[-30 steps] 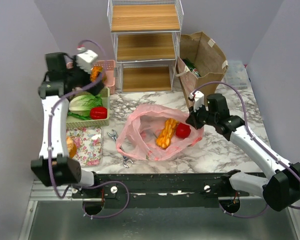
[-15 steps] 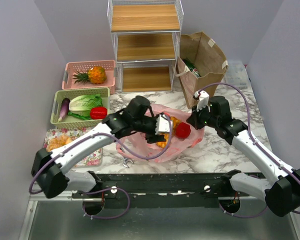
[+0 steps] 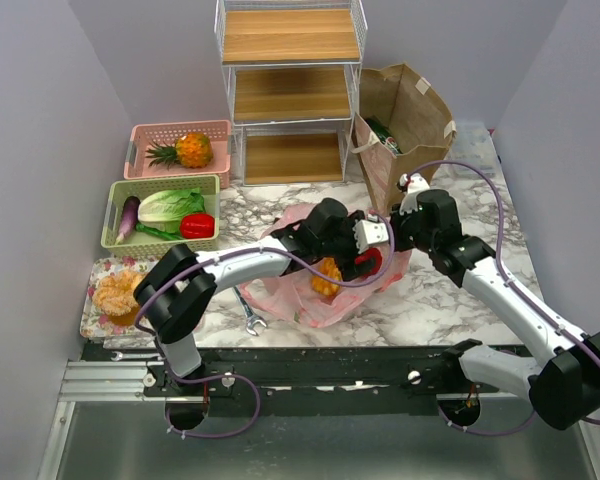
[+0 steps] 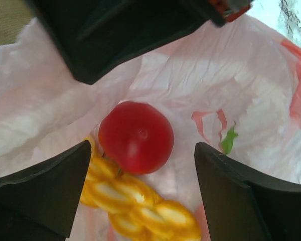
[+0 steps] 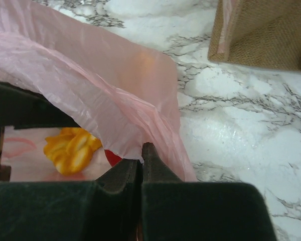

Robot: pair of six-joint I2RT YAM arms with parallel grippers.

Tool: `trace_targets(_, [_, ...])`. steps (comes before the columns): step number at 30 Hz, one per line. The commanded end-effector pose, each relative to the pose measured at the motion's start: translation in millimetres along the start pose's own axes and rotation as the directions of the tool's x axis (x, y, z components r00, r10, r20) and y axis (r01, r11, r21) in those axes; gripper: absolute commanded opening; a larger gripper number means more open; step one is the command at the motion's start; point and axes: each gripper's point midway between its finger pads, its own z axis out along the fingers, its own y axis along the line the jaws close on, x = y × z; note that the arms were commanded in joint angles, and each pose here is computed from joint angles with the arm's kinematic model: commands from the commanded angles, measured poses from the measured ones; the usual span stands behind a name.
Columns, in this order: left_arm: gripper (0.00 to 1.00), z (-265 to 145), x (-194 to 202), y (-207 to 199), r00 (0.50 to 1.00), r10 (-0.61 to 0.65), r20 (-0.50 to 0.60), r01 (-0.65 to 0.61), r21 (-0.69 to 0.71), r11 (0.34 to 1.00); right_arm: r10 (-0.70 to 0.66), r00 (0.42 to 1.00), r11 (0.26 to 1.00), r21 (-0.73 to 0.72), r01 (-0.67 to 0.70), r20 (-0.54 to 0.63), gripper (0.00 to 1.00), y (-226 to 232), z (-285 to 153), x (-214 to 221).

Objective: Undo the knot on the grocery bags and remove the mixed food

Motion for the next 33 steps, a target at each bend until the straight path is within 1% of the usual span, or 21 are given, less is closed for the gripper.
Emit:
trace_targets(1, [0.87,24,-19,7,0.997,0.057,0.047,-0.055,-0.050,0.997,0.041,0.999,0.991,0.126,-0.044,0.032,0.01,-20,0,-11])
trace_targets(4, [0.88,37,-6,18,1.000,0.022,0.002,-0.022,-0.091,0.996,0.052,0.998,0.989,0.136,-0.058,0.047,0.01,-21,0,-15])
trace_targets(7, [0.90,50,6,26,0.999,0.001,-0.054,-0.008,-0.120,0.993,0.052,0.998,0.990,0.128,-0.057,0.038,0.01,-20,-1,-13])
trace_targets(10, [0.95,58,23,28,0.992,-0.002,-0.122,-0.012,-0.119,0.993,0.049,0.998,0.990,0.133,-0.053,0.031,0.01,-21,0,-10])
trace_targets(13, [0.95,58,40,22,0.987,0.011,-0.163,-0.027,-0.100,0.995,0.046,0.998,0.989,0.140,-0.050,0.032,0.01,-22,0,-10])
trace_targets(15, [0.94,54,56,14,0.978,0.008,-0.209,-0.024,-0.072,0.997,0.045,0.998,0.989,0.141,-0.049,0.034,0.01,-23,0,-10])
trace_targets(17, [0.89,50,69,7,0.971,0.011,-0.237,-0.023,-0.047,0.999,0.045,0.998,0.988,0.144,-0.049,0.036,0.01,-23,1,-10])
trace_targets(19, [0.80,45,76,0,0.968,0.014,-0.250,-0.021,-0.024,0.999,0.045,0.998,0.987,0.154,-0.051,0.041,0.01,-25,1,-10])
trace_targets(24, [0.56,34,78,-9,0.975,0.024,-0.221,-0.026,-0.009,1.000,0.045,0.998,0.980,0.192,-0.055,0.053,0.01,-32,0,-11])
trace_targets(25, [0.53,32,74,-8,0.978,0.025,-0.209,-0.028,-0.014,0.999,0.047,0.997,0.978,0.202,-0.058,0.057,0.01,-34,0,-11])
trace_targets(29, [0.44,21,52,-7,0.992,0.038,-0.119,-0.044,-0.042,0.998,0.048,0.997,0.974,0.216,-0.060,0.061,0.01,-37,-1,-10])
trace_targets(31, [0.37,12,38,-7,0.996,0.041,-0.073,-0.045,-0.053,0.998,0.047,0.997,0.975,0.213,-0.059,0.061,0.01,-36,-1,-10])
trace_targets(33, [0.34,2,25,-8,0.998,0.049,-0.030,-0.051,-0.062,0.997,0.046,0.997,0.976,0.210,-0.057,0.060,0.01,-36,-1,-10])
